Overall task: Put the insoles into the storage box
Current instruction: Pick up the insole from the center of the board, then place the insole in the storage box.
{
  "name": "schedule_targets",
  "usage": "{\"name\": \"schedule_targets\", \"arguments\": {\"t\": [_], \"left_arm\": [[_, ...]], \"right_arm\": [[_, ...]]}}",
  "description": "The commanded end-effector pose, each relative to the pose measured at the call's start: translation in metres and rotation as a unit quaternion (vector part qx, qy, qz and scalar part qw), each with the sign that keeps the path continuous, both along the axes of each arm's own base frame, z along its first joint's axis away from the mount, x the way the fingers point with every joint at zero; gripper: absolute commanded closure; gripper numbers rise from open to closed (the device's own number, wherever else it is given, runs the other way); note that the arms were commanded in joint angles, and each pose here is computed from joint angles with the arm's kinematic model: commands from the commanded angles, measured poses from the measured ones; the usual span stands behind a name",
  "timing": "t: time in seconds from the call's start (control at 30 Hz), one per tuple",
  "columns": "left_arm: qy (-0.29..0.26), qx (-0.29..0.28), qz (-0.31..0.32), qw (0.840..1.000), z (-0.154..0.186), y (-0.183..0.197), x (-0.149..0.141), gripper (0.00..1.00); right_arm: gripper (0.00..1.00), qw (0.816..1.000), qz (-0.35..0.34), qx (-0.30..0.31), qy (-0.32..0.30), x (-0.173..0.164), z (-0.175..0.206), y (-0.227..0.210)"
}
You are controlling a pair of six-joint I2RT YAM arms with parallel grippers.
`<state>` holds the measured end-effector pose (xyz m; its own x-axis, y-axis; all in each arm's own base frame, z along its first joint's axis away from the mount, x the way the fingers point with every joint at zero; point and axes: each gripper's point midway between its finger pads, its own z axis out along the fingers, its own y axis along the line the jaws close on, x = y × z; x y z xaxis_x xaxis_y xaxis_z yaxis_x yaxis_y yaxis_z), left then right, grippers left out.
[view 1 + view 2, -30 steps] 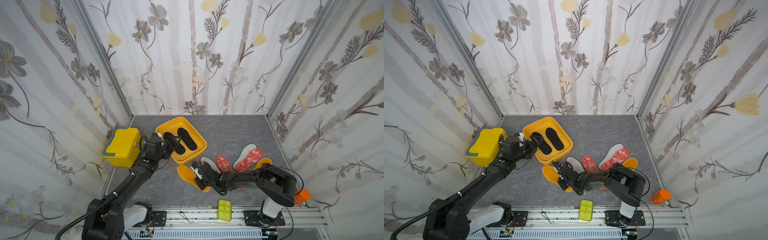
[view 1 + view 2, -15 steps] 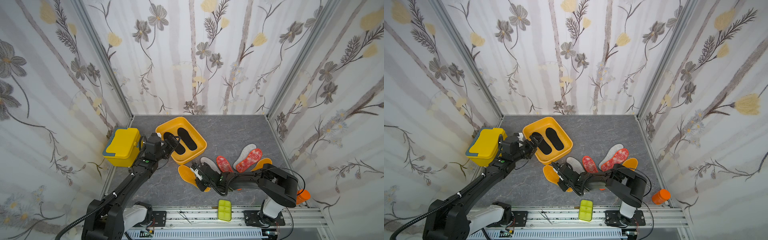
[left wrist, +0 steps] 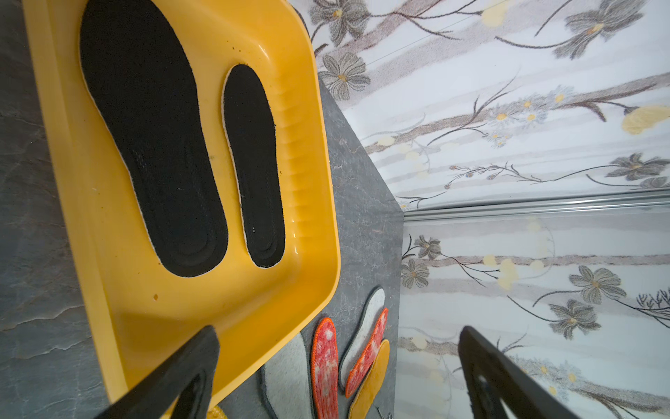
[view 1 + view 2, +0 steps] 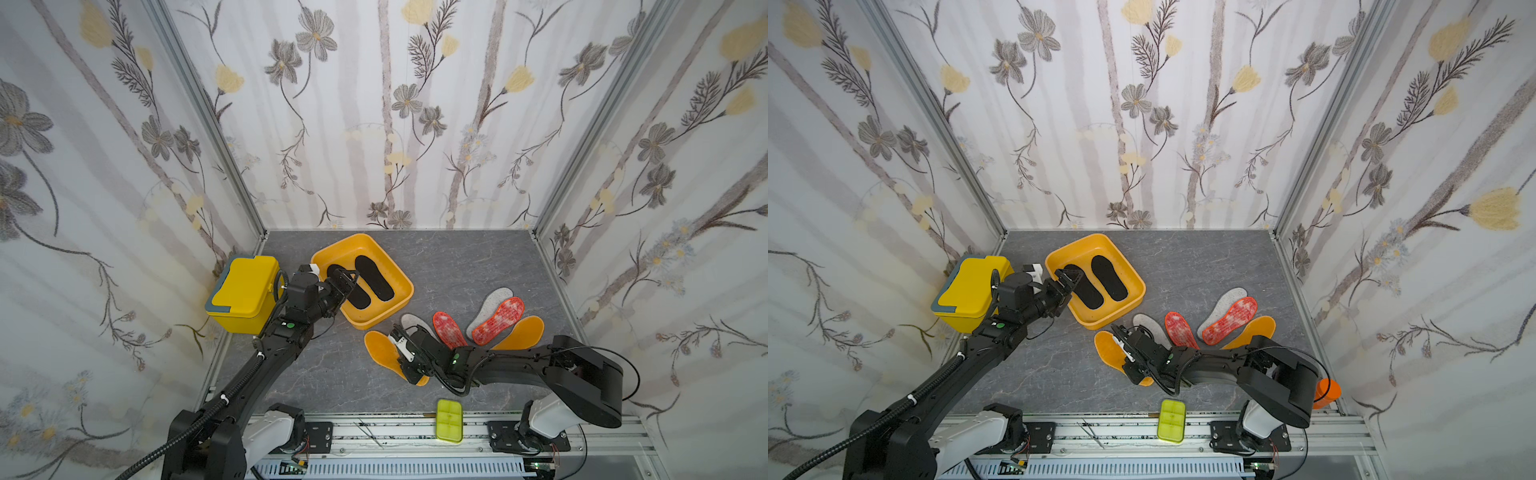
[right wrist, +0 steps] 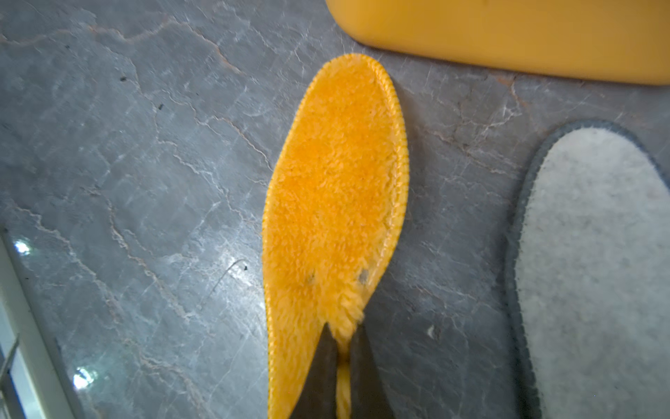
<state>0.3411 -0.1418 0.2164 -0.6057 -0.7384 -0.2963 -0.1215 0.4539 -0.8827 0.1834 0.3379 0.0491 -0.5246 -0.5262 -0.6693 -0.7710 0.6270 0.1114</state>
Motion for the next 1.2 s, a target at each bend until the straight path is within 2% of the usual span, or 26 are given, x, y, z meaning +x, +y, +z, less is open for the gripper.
{"name": "schedule_targets", "arguments": {"t": [0.0, 0.33, 0.37, 0.7, 0.97, 1.07, 1.17], "left_arm": [[-0.011, -0.005, 0.014, 1.0, 0.01, 0.007, 0.0, 0.0], [-0.031, -0.002, 0.034, 0.999, 0.031, 0.024, -0.009, 0.0], [-0.033, -0.003, 0.037, 0.999, 0.032, 0.025, -0.01, 0.0], [-0.033, -0.002, 0.044, 0.998, 0.032, 0.031, -0.013, 0.0], [-0.046, -0.011, 0.048, 0.998, 0.037, 0.033, -0.016, 0.0], [-0.051, -0.01, 0.049, 0.997, 0.04, 0.034, -0.018, 0.0], [-0.052, -0.01, 0.05, 0.997, 0.041, 0.036, -0.02, 0.0]], "right_arm": [[1.0, 1.0, 0.009, -0.003, -0.016, 0.0, 0.008, -0.003], [1.0, 0.998, 0.037, 0.035, -0.041, -0.002, 0.067, 0.001], [1.0, 0.996, 0.044, 0.056, -0.05, 0.001, 0.087, 0.008], [1.0, 0.987, 0.058, 0.135, -0.068, 0.01, 0.146, 0.009], [1.0, 0.979, -0.014, 0.194, -0.059, 0.068, 0.196, 0.04], [1.0, 0.981, -0.032, 0.188, -0.038, 0.092, 0.197, 0.066], [1.0, 0.984, -0.053, 0.17, -0.012, 0.117, 0.182, 0.094]]}}
